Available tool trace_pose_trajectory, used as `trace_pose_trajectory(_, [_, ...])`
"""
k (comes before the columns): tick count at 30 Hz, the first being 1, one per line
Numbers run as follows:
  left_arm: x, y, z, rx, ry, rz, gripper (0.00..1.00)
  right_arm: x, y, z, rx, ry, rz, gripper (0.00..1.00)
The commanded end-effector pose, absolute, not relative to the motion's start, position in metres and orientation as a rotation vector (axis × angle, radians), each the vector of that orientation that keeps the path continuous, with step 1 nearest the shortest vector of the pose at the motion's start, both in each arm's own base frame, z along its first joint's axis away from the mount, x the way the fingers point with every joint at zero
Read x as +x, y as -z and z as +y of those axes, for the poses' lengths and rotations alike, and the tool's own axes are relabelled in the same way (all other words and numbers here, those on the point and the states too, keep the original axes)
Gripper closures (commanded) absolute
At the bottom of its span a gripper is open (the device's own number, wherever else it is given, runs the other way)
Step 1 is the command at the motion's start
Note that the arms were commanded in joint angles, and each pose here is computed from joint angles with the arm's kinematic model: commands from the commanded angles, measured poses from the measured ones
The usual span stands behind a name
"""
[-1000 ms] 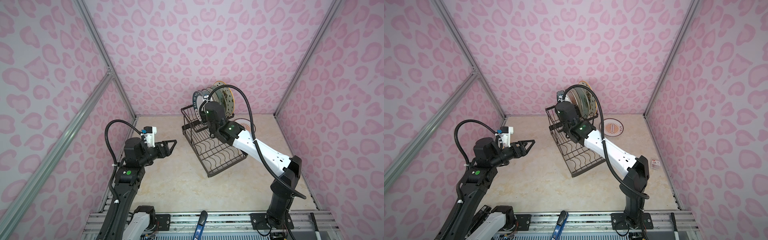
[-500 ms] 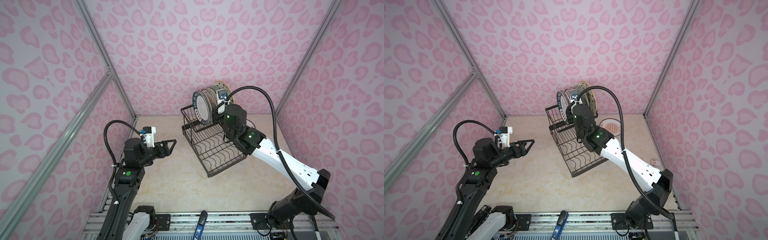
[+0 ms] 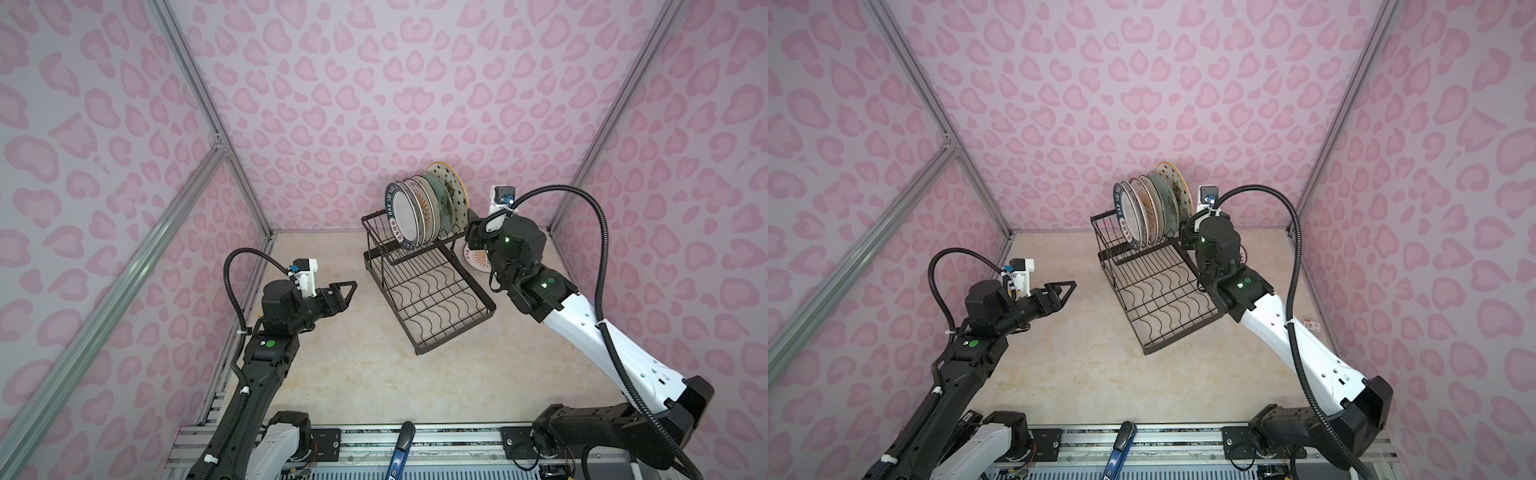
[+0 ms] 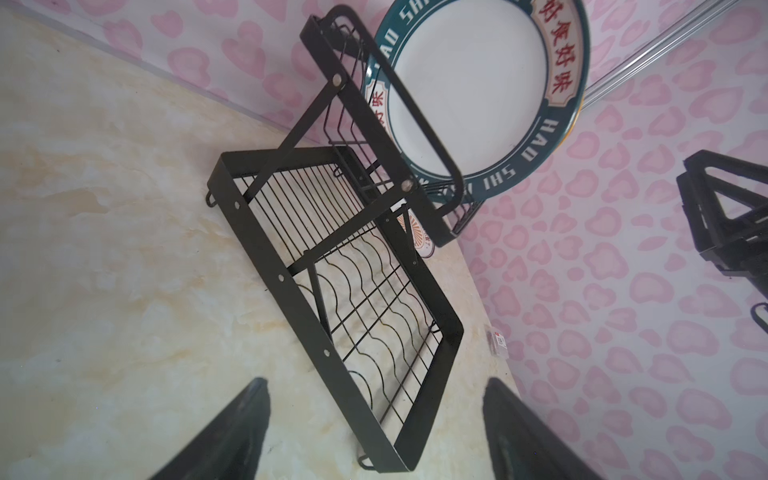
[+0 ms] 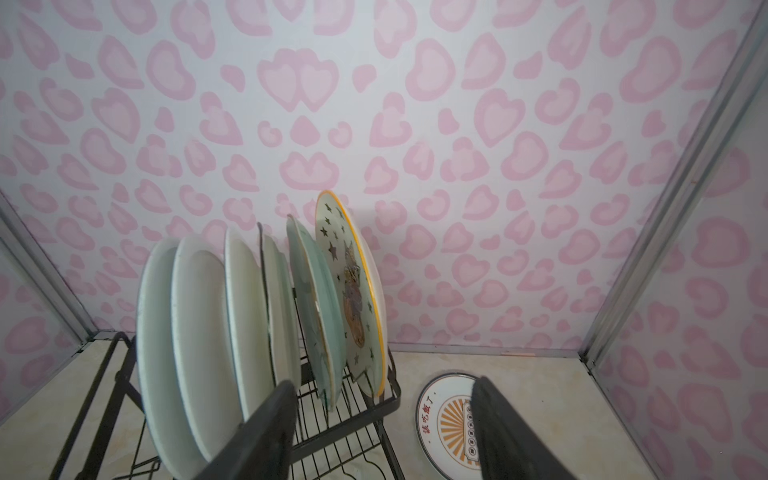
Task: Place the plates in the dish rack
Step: 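Open the right gripper and withdraw it from the rack toward the flat sunburst plate, then lower the right gripper onto the sunburst plate's rim while the left moves toward the rack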
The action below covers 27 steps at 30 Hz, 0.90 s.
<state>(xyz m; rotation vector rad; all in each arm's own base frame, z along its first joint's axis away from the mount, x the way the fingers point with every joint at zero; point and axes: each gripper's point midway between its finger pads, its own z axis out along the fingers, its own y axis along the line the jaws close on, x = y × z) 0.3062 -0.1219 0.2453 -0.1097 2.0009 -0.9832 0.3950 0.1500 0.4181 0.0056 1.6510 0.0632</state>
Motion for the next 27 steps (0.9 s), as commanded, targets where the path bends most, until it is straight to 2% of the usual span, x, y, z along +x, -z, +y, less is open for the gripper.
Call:
trace_pose_trajectory(1, [0.318,-0.243,-0.124,-0.119,0.969,1.950,0.18,0.398,-0.399,0.140,0.064,-0.149,1.691,0.34])
trace_pose_trajectory(5, [0.324,-0.225,-0.134,-0.132,0.937,1.988,0.18,0.408,-0.356,0.111,0.145,-0.162,1.783,0.34])
trace_pose_trajectory(15, [0.316,-0.211,-0.172,-0.079,0.876,1.974,0.19,0.432,-0.245,0.039,0.380,-0.389,1.946,0.37])
trace_pose_trajectory(27, [0.304,-0.201,-0.200,-0.035,0.896,1.996,0.19,0.444,-0.181,0.000,0.534,-0.478,2.021,0.37])
